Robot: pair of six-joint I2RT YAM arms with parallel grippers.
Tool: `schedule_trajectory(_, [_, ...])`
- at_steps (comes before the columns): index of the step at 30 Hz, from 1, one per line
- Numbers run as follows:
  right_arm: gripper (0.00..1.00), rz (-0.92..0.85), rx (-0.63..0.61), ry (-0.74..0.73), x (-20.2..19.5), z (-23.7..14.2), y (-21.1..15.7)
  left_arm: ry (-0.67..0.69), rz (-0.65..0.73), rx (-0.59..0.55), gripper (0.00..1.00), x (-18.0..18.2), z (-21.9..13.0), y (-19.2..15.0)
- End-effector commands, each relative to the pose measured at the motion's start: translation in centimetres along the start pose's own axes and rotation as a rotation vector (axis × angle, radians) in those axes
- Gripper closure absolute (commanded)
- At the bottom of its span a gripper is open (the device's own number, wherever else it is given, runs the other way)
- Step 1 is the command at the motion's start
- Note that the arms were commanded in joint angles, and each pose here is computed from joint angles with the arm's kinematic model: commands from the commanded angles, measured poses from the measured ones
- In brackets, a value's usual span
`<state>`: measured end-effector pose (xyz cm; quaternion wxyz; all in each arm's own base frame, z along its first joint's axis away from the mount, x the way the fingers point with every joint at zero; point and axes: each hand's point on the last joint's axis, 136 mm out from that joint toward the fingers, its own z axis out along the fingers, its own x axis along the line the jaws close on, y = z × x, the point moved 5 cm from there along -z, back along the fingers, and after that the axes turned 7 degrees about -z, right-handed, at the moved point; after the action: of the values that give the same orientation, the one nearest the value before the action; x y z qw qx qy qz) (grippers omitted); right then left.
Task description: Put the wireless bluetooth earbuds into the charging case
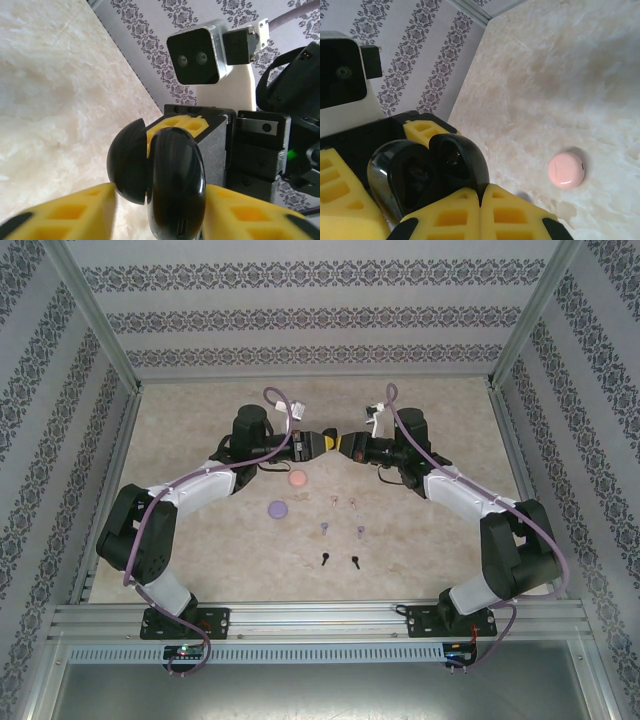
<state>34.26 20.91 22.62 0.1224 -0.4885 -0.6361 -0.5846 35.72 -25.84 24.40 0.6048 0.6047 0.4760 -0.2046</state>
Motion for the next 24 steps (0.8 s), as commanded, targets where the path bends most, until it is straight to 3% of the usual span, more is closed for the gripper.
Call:
schedule_trajectory(1, [1.0, -0.052, -0.021, -0.062, -0.1, -0.8, 1.3, 0.046, 0.036, -0.026, 0.42, -0.6, -0.6, 1.3])
schedule_trajectory(6, [1.0, -0.064, -0.025, -0.119, -1.7, -1.8, 2.3, 0.106, 0.114, -0.042, 0.22, -1.7, -3.3, 4.0])
schedule_trajectory(11, [1.0, -0.253, 0.072, -0.192, -1.6, -2.1, 3.3, 0.197, 0.24, 0.151, 0.12, -2.4, -4.3, 4.3])
schedule_trajectory(17, [1.0, -0.434, 0.188, -0.209, -1.0, -2.3, 3.8, 0.211, 0.284, 0.347, 0.11, -2.0, -4.1, 3.6])
schedule_trajectory(24, [1.0, -0.476, 0.273, -0.172, -0.3, -2.6, 2.4, 0.199, 0.295, 0.49, 0.18, -1.9, -4.0, 3.1])
